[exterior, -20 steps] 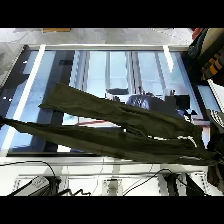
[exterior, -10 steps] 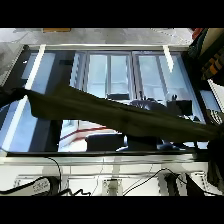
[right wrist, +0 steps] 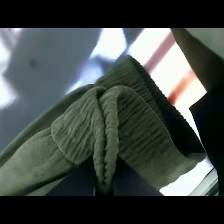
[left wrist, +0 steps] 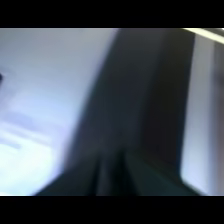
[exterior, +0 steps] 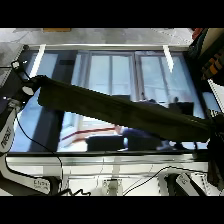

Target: Fold the clothes and pants, and hang the long-sleeved shirts on hangers.

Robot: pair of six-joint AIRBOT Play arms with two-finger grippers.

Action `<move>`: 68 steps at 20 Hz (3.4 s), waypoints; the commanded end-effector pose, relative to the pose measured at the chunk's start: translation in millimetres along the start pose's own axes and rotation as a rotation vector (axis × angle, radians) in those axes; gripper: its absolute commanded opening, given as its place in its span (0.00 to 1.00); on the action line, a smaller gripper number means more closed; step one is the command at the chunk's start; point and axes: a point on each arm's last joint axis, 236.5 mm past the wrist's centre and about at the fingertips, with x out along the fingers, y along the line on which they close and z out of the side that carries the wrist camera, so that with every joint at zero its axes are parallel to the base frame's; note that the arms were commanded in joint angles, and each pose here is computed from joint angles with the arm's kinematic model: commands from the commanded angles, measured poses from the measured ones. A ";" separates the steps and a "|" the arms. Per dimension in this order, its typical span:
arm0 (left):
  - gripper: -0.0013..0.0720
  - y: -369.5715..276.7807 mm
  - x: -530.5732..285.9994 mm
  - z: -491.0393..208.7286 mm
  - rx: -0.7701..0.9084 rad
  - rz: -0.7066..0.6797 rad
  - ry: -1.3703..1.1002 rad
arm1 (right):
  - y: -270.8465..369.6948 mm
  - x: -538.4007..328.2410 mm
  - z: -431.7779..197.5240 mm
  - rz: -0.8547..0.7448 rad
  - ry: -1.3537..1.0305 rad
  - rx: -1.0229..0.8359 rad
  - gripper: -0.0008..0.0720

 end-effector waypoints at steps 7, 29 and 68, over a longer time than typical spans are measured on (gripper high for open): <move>0.97 -26.3 -25.1 -10.9 -0.027 -0.104 0.177 | 19.1 25.0 18.8 0.104 -0.029 0.074 0.98; 0.12 0.7 -8.5 -126.0 -0.653 -0.040 0.537 | 61.4 -29.5 62.7 0.119 -0.081 -0.239 0.96; 0.04 -218.2 -282.2 34.8 0.210 -0.632 0.356 | 448.2 -14.8 -417.5 0.597 0.353 -1.304 0.06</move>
